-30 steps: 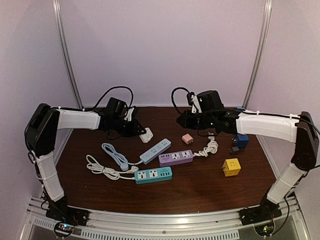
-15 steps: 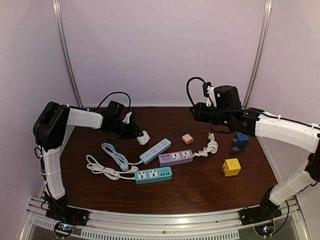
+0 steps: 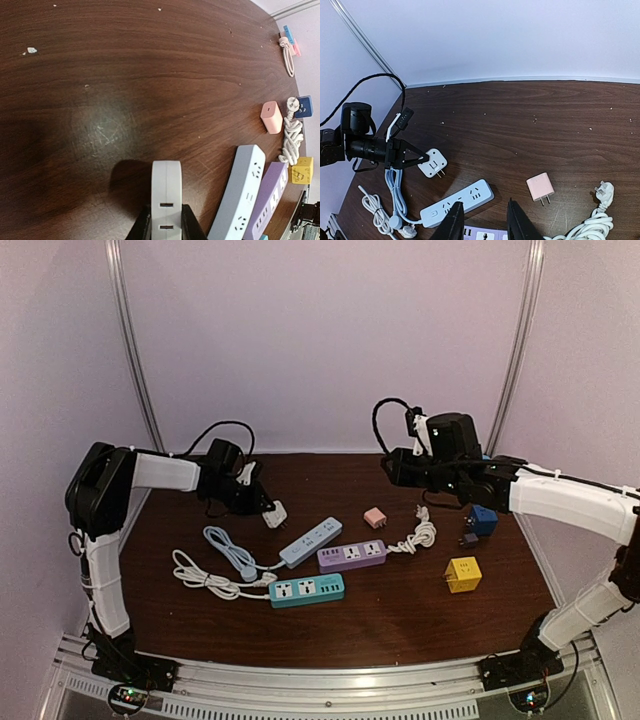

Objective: Pull the plug off the socket

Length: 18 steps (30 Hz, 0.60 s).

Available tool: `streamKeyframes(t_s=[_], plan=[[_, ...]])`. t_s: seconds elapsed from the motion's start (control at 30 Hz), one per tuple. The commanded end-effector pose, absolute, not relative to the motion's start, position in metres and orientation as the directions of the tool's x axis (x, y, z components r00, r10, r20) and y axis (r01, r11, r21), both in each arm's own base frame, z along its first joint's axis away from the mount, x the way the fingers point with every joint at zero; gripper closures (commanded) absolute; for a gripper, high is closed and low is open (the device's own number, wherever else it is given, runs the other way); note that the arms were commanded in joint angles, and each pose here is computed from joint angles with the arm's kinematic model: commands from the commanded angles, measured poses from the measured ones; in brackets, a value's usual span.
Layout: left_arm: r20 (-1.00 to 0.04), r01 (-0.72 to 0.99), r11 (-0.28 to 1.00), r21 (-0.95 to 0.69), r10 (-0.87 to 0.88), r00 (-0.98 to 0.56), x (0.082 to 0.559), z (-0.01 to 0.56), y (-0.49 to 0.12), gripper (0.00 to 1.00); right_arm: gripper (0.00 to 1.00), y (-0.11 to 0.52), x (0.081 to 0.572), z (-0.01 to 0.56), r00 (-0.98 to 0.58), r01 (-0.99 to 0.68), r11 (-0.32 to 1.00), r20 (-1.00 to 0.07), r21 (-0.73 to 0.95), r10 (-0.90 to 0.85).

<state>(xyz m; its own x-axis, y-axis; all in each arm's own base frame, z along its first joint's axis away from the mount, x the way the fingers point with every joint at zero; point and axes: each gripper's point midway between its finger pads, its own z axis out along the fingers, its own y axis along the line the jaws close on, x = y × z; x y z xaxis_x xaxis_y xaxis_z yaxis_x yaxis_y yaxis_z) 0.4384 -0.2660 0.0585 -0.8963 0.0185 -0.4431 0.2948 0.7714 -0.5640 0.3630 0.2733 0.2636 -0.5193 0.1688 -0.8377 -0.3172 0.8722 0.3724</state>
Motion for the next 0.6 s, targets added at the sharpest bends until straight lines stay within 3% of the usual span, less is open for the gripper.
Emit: streamKeyframes(t_s=[0.0,0.07,0.2,0.33,0.57], plan=[[-0.452,0.295,0.814,-0.5,0.046,-0.891,0.445,0.043,-0.252,0.95,0.68,0.269,0.369,0.261,-0.518,-0.295,0.893,-0.842,0.341,0.15],[-0.453,0.3,0.817,-0.493,0.053,-0.89,0.445,0.042,-0.252,0.95,0.67,0.269,0.37,0.259,-0.52,-0.29,0.895,-0.841,0.339,0.149],[-0.461,0.308,0.814,-0.493,0.056,-0.886,0.445,0.046,-0.252,0.85,0.65,0.268,0.372,0.257,-0.522,-0.281,0.899,-0.84,0.335,0.15],[-0.476,0.311,0.822,-0.477,0.056,-0.878,0.448,0.054,-0.25,0.68,0.63,0.262,0.378,0.25,-0.538,-0.239,0.919,-0.831,0.314,0.144],[-0.519,0.324,0.843,-0.43,0.063,-0.853,0.454,0.076,-0.244,0.43,0.46,0.25,0.389,0.231,-0.567,-0.152,0.956,-0.815,0.249,0.122]])
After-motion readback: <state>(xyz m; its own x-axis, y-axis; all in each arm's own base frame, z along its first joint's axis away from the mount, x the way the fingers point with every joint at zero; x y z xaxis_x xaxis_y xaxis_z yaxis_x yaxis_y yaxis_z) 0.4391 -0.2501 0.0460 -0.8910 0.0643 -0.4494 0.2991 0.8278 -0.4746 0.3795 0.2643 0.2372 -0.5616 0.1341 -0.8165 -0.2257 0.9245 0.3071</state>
